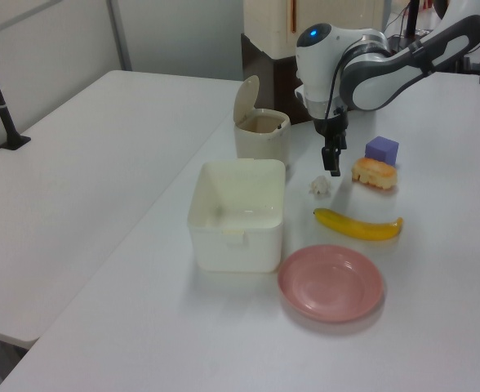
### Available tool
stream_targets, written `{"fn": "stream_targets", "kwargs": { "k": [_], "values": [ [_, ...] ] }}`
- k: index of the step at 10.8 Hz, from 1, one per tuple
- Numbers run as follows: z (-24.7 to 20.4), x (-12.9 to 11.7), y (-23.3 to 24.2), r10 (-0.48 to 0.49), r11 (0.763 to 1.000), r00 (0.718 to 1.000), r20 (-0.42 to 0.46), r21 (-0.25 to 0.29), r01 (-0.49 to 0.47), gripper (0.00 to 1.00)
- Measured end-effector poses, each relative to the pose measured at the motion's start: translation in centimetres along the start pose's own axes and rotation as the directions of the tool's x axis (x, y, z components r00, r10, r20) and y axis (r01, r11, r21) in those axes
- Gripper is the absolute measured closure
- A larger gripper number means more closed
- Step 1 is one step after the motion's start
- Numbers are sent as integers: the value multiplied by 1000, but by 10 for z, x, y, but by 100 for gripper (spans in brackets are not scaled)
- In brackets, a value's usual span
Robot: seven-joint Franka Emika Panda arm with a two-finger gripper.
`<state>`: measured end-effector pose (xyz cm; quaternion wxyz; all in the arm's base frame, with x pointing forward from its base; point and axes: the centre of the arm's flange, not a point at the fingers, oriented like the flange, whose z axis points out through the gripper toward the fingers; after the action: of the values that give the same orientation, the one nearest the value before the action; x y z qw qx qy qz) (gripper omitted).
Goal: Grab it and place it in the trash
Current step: 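Move the gripper down over the white paper ball beside the banana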
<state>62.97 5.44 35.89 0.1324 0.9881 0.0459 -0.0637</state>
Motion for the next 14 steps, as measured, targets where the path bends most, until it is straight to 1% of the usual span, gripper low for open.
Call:
{"fn": "stream_targets", "kwargs": {
  "k": [1, 2, 4, 6, 8, 9, 10, 11, 13, 14],
  "values": [
    [-3, 3, -3, -4, 1000, 1000, -7, 2, 4, 2],
    [1, 5, -5, -18, 1000, 1000, -4, -2, 18, 2],
    [19, 15, -11, -41, 999, 999, -12, -14, 41, 3],
    [34, 21, -15, -51, 999, 999, -3, -11, 51, 3],
    [40, 25, -19, -58, 998, 998, 2, -6, 58, 6],
    [39, 25, -23, -63, 998, 998, 0, -6, 63, 11],
    [38, 26, -26, -68, 998, 998, -3, -7, 68, 19],
    [36, 26, -28, -71, 997, 997, -5, -7, 71, 33],
    [33, 26, -33, -73, 997, 997, -10, -4, 73, 68],
    [32, 27, -34, -71, 997, 997, -26, -1, 71, 79]
  ]
}}
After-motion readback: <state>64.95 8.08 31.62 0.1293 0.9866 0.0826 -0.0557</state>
